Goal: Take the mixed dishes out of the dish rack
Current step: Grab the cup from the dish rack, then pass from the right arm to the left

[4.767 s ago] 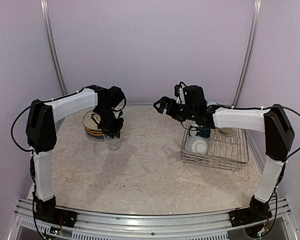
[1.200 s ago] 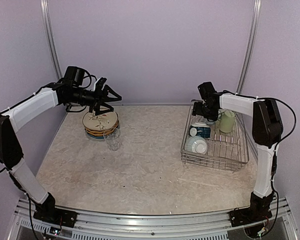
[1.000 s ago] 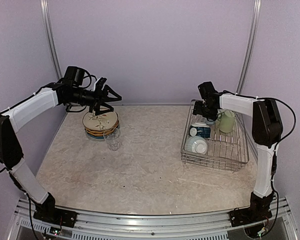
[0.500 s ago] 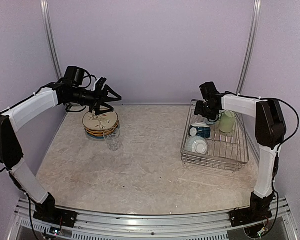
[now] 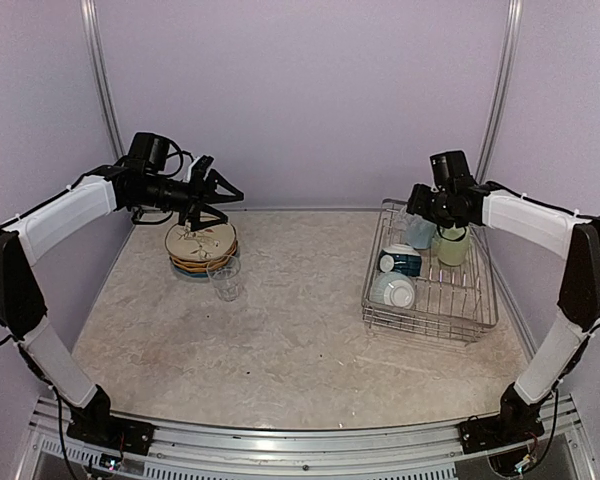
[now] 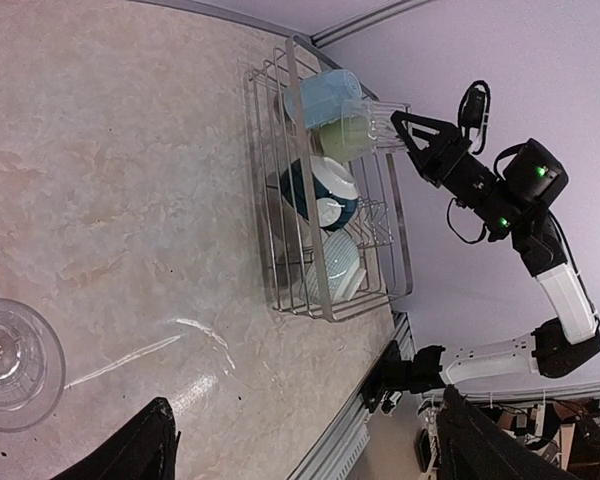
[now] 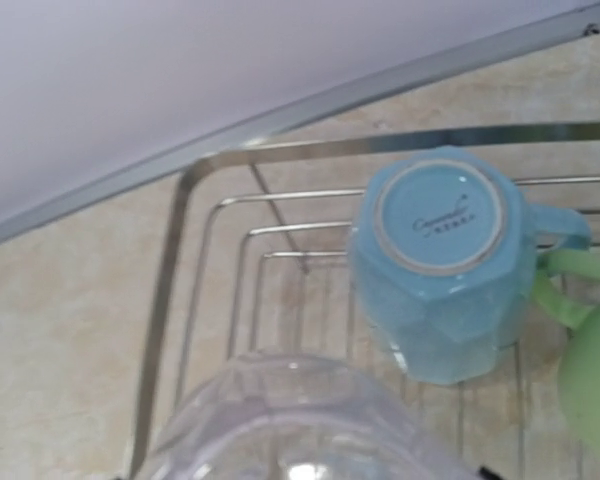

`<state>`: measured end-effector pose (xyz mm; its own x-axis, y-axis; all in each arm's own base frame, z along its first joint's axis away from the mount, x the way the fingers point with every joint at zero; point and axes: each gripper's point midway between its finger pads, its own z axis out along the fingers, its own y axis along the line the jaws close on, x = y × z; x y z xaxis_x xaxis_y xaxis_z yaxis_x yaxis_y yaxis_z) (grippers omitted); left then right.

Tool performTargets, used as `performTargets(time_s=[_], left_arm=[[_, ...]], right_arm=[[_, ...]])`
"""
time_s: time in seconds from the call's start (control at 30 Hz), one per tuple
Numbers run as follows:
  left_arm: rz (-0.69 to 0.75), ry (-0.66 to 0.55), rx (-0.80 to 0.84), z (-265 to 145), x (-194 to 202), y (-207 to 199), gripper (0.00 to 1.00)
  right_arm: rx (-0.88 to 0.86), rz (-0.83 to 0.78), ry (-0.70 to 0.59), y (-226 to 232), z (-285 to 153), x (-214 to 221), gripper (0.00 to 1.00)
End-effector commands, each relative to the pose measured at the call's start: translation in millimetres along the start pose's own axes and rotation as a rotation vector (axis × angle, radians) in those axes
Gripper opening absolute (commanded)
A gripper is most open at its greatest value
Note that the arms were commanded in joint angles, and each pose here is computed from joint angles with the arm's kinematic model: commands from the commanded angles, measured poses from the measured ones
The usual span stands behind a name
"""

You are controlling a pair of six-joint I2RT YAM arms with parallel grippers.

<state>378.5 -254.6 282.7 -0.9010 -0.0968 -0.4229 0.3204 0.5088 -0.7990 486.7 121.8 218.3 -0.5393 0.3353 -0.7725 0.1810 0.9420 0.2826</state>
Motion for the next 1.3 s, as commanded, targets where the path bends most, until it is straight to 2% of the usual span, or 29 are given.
performTargets(time_s=[0.0,0.2,0.33,0.57,0.9,1.27], left_arm=[[-0.005,0.009,0.035,-2,3,-8,0.85],[-0.03,0.014,0.068,-3,2,-9,0.85],[-0.044,0.014,0.1,-4,0,-10,0.85],[-0.11,0.033,0.244,-11,-5,-14,0.84],[-0.199,0.099,0.407,-7,-9,-7,0.84],[-0.232,0.123,0.453,-5,-9,-1,0.79]], right_arm=[[-0.155,0.057,-0.095,21,-27,-20,0.16],[-0.457,0.106,-0.152,71,-56,-36,0.05],[-0.596,0.1,-0.177,106,-73,-41,0.02],[-0.941,0.094,-0.117,185,-88,-14,0.0],[-1.218,0.028,-0.074,275,-104,33,0.0],[-1.365,0.011,-0.007,319,-111,69,0.0]])
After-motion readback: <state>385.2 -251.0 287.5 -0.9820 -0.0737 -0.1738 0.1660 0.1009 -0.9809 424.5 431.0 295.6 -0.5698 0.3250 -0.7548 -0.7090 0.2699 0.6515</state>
